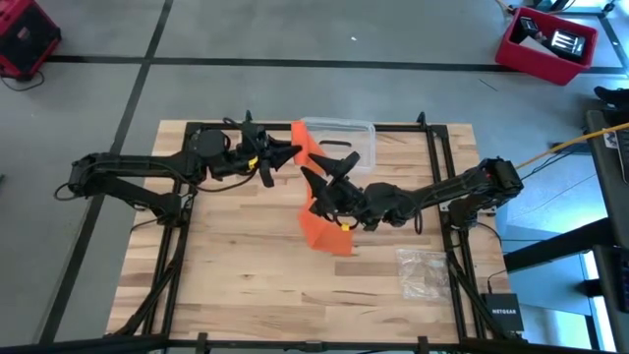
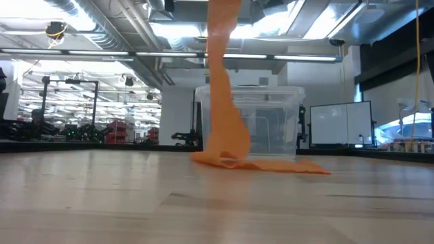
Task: Roll bandage
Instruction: Roll the orange bandage
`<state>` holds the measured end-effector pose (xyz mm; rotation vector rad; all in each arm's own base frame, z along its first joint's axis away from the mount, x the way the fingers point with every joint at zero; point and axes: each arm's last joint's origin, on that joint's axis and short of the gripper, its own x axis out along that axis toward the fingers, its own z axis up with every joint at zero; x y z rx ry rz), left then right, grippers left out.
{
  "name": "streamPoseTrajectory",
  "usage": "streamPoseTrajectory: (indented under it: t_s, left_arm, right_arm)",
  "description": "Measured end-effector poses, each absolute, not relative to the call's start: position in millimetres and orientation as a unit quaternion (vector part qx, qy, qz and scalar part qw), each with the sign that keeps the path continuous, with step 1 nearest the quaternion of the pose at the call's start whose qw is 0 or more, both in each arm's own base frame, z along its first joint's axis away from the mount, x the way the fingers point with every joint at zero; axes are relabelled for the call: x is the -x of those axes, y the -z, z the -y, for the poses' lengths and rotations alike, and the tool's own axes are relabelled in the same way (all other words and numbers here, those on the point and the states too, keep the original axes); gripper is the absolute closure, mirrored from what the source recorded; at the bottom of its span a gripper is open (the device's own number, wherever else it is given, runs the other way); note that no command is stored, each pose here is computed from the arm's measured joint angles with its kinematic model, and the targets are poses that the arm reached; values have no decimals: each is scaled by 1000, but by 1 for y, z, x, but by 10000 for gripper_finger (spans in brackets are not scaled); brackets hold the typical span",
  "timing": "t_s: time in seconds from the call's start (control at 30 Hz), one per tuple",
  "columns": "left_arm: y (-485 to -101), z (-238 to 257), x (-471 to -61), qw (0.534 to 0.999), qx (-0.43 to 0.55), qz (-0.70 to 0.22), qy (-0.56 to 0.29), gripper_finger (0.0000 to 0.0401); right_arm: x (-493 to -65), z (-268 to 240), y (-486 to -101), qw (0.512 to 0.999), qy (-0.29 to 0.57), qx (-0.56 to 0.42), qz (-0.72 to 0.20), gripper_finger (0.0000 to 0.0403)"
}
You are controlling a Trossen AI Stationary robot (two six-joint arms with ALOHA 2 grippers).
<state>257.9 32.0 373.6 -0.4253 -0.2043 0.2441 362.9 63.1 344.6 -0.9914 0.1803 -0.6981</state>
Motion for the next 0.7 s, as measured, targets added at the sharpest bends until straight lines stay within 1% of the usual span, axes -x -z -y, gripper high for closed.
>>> streamPoseTrajectory:
  t_s: [0.2, 0.47, 0.53, 0.63, 0.7]
  left_arm:
    - [-374, -32, -258, 963, 219, 103, -123, 352]
    - [-374, -26, -259, 964, 219, 101, -114, 352]
    - [-374, -25, -259, 964, 219, 100, -113, 352]
    - [-374, -24, -259, 964, 219, 99, -112, 352]
    - [-373, -23, -259, 965, 219, 96, -111, 352]
  right_arm:
    - [-365, -54, -343, 802, 327, 491, -100, 262]
    - [-366, -51, -344, 803, 322, 493, -90, 307]
    - [-366, -49, -344, 802, 324, 493, -92, 328]
    - [-366, -47, -344, 801, 326, 493, -93, 378]
    - [-366, -47, -344, 801, 326, 493, -93, 394]
